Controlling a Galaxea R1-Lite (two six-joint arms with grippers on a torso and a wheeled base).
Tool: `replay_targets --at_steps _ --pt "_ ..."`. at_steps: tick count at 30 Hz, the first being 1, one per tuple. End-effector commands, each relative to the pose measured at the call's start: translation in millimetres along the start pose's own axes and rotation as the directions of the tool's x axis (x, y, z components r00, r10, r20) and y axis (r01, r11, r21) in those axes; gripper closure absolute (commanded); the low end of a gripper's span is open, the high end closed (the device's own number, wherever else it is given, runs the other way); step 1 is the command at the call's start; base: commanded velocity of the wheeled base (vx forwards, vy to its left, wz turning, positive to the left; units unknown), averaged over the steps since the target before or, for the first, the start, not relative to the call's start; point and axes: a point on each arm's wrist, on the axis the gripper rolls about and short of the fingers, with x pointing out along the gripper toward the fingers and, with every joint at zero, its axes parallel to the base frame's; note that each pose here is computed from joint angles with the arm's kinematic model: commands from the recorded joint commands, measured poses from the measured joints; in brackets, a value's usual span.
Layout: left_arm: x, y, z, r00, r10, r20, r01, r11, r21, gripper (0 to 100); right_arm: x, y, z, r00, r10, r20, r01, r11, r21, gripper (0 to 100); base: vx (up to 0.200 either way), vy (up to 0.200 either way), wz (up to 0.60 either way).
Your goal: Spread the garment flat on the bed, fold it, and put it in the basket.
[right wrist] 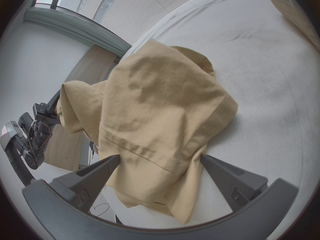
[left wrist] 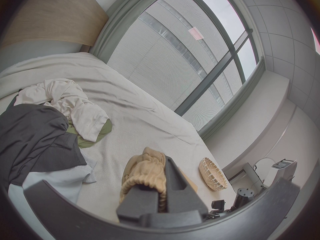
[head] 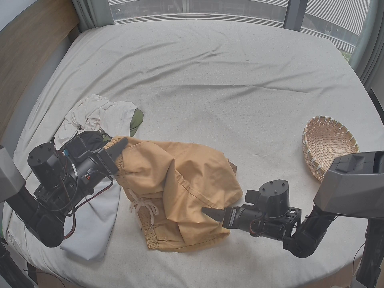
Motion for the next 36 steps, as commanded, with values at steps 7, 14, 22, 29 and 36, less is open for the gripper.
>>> replay_targets --at_steps 7,14,22,29,36 --pt "0 1 1 1.0 0.003 0.005 -0.003 1.0 0.001 100 -10 15 10 0.998 0.047 0.033 -0.046 0.999 -0.009 0 0.0 0.0 0.0" --pt "0 4 3 1.0 0.012 0.011 -0.012 1.0 0.003 100 2 3 -8 1.0 0.009 -0.023 -0.009 1.0 -0.005 0 0.0 0.0 0.0" --pt "-1 4 3 1.0 0.013 0.009 -0.013 1.0 0.003 100 10 20 -10 0.996 0.079 -0.03 -0.079 0.997 -0.025 0 0.0 0.0 0.0" --pt "-3 23 6 0.997 0.08 0.019 -0.081 0.997 0.008 100 21 50 7 0.978 0.203 0.044 -0.201 0.978 -0.053 0 0.0 0.0 0.0" --pt "-8 29 5 0.995 0.103 0.011 -0.103 0.995 0.012 100 23 53 21 0.956 0.261 0.136 -0.254 0.965 -0.069 0 0.0 0.0 0.0"
